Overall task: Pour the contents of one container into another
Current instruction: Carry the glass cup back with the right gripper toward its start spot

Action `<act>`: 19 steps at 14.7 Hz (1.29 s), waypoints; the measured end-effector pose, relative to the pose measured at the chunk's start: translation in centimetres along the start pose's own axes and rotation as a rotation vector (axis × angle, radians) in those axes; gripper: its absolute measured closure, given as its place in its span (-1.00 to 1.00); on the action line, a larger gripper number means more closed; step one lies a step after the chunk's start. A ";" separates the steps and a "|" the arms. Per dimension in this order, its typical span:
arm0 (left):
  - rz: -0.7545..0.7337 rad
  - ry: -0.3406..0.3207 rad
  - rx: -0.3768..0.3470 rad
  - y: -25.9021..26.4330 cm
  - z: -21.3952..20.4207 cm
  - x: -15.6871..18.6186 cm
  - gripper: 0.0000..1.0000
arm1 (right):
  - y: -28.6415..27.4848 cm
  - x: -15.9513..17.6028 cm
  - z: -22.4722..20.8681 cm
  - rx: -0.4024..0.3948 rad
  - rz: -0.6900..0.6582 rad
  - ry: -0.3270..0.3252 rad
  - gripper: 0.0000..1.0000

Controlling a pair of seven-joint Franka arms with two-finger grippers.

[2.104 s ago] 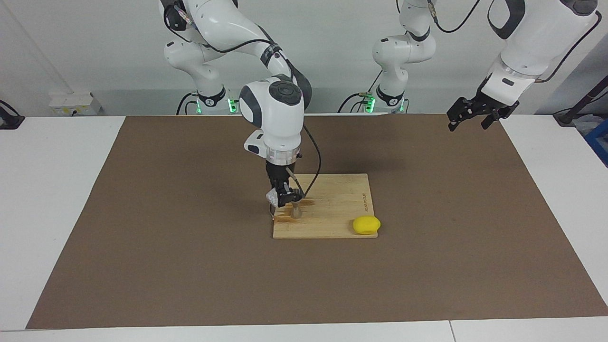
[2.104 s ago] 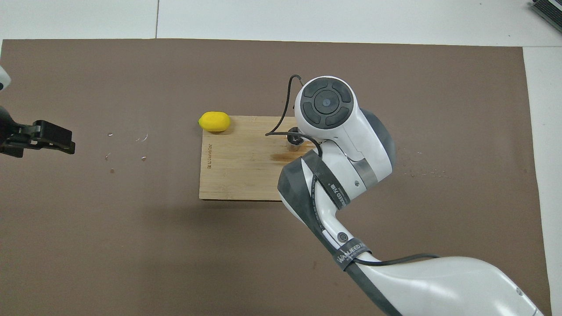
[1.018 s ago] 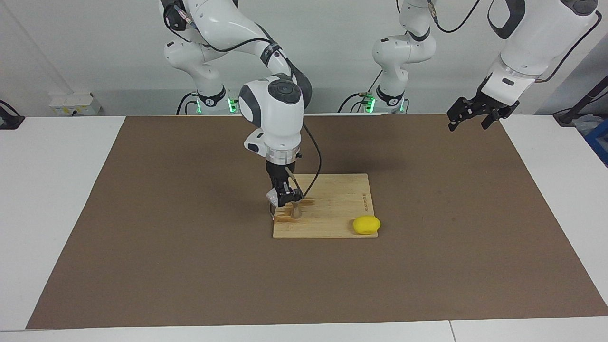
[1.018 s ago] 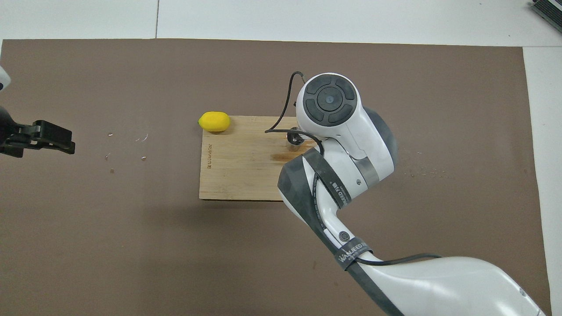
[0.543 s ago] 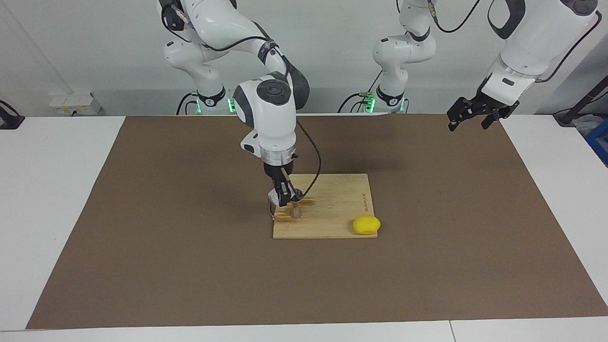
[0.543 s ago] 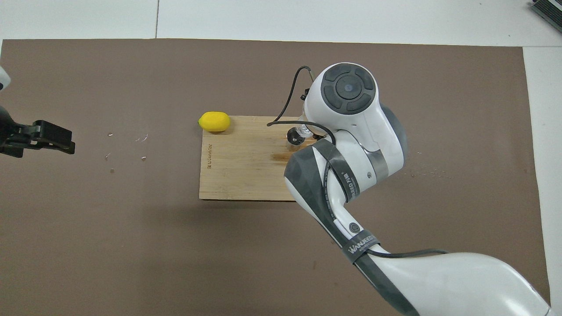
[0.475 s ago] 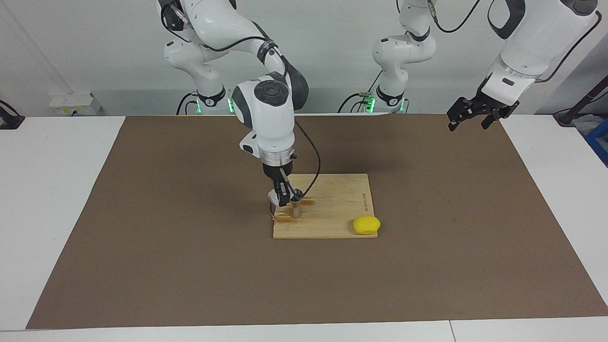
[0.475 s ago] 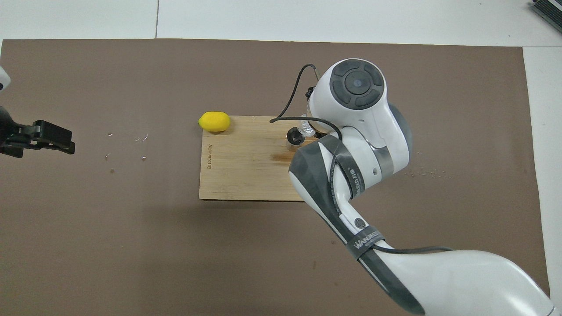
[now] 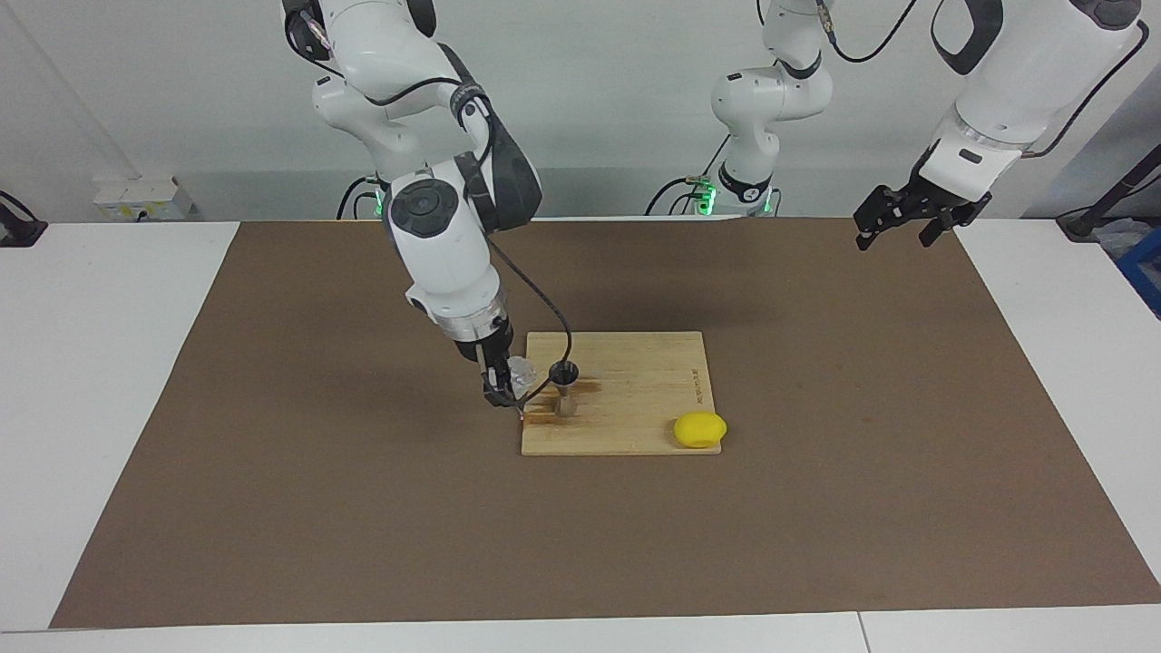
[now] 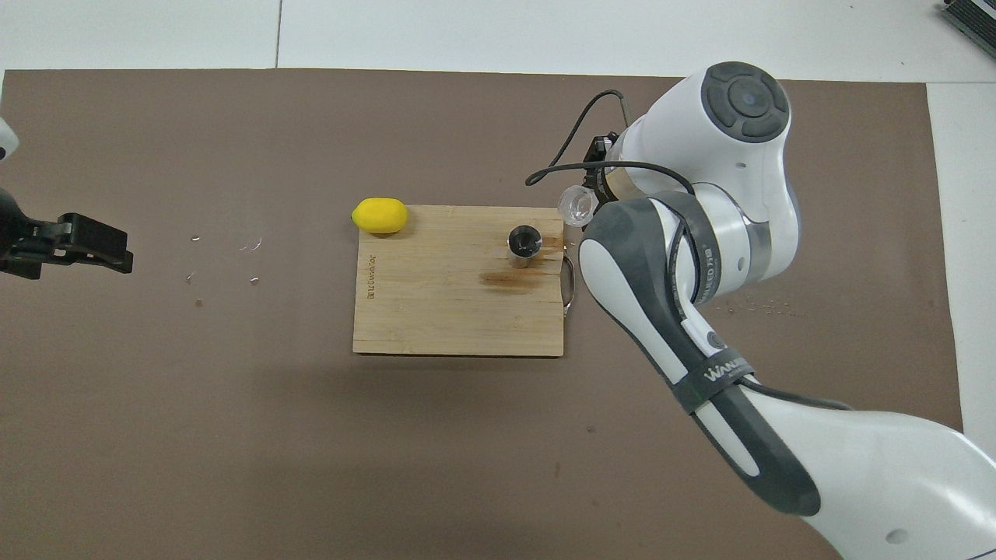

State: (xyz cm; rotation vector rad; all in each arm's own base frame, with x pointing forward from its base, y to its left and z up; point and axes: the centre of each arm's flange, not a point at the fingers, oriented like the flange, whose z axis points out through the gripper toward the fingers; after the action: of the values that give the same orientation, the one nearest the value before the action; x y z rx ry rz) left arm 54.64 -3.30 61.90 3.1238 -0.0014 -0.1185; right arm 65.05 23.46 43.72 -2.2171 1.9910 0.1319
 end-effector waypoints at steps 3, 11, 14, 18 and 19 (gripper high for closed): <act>0.000 0.000 0.000 0.0 0.0 0.0 -1.00 | -0.2 3.2 0.5 -0.022 0.028 -0.032 0.00; 0.000 0.000 0.000 0.0 0.0 0.0 -1.00 | 2.2 17.1 2.1 -0.048 0.065 -0.276 0.00; 0.000 0.000 0.000 0.0 0.0 0.0 -1.00 | 4.3 22.5 3.0 -0.035 0.075 -0.348 0.00; 0.000 0.000 0.000 0.0 0.0 0.0 -1.00 | 7.0 28.1 5.5 -0.022 0.056 -0.426 0.00; 0.000 0.000 0.000 0.0 0.0 0.0 -1.00 | 7.7 29.2 6.3 -0.027 0.047 -0.451 0.00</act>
State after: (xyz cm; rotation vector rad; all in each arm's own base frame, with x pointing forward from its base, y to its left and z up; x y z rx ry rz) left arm 54.64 -3.30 61.90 3.1238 -0.0014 -0.1185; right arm 60.93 -4.77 32.13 -1.9348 1.7945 0.6078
